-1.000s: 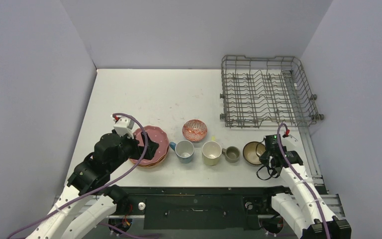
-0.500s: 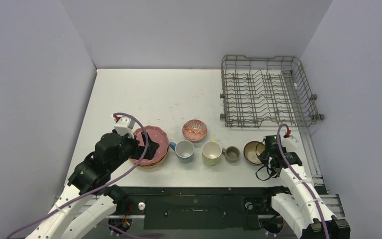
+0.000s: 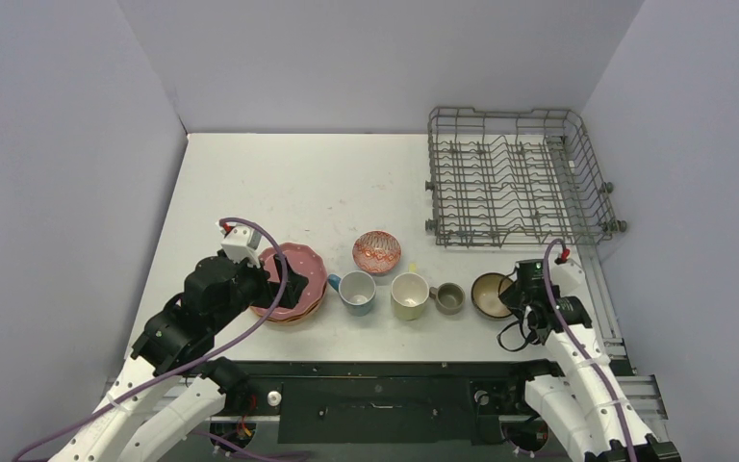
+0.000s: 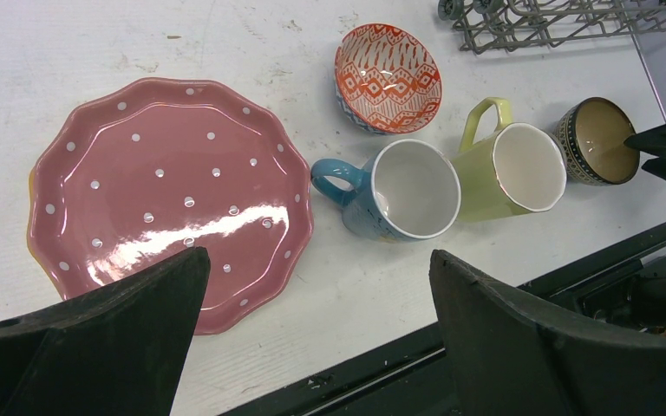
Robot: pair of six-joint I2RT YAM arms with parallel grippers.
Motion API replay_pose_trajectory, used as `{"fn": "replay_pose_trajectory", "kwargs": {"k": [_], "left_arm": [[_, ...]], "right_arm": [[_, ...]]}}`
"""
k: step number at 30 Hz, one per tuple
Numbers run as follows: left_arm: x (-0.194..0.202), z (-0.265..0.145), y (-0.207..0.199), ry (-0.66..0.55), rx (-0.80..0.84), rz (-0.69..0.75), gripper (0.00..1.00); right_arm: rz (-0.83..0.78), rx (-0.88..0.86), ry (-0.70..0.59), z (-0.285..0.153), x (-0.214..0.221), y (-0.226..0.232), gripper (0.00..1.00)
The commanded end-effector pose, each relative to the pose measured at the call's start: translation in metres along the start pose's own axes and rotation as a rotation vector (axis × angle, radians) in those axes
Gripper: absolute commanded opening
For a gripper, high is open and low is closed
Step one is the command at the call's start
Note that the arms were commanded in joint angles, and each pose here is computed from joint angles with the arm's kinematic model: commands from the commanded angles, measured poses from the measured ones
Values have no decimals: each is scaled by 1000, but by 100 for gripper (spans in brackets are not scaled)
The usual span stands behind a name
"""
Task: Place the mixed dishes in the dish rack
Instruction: Place the bowl at the center of the board, then move the cup to the corner of the board.
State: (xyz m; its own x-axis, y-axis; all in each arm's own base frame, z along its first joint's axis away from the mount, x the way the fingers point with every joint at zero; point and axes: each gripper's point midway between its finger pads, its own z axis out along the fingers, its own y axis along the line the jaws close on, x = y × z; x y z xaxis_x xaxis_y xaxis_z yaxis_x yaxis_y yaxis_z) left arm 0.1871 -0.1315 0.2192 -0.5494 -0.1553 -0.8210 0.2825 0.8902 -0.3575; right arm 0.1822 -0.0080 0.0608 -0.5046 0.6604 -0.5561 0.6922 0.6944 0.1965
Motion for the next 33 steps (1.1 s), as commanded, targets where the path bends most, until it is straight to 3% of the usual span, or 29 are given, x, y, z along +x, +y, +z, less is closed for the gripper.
{"fn": "replay_pose_trajectory", "kwargs": {"k": [1, 16, 33], "left_arm": [[-12, 0, -6, -44, 30, 6, 96], [-11, 0, -6, -42, 31, 7, 96], [-11, 1, -5, -43, 24, 7, 96]], "right_arm": [[18, -54, -81, -23, -32, 15, 47], [-108, -319, -215, -101, -80, 98, 50], [-488, -488, -156, -152, -25, 215, 48]]}}
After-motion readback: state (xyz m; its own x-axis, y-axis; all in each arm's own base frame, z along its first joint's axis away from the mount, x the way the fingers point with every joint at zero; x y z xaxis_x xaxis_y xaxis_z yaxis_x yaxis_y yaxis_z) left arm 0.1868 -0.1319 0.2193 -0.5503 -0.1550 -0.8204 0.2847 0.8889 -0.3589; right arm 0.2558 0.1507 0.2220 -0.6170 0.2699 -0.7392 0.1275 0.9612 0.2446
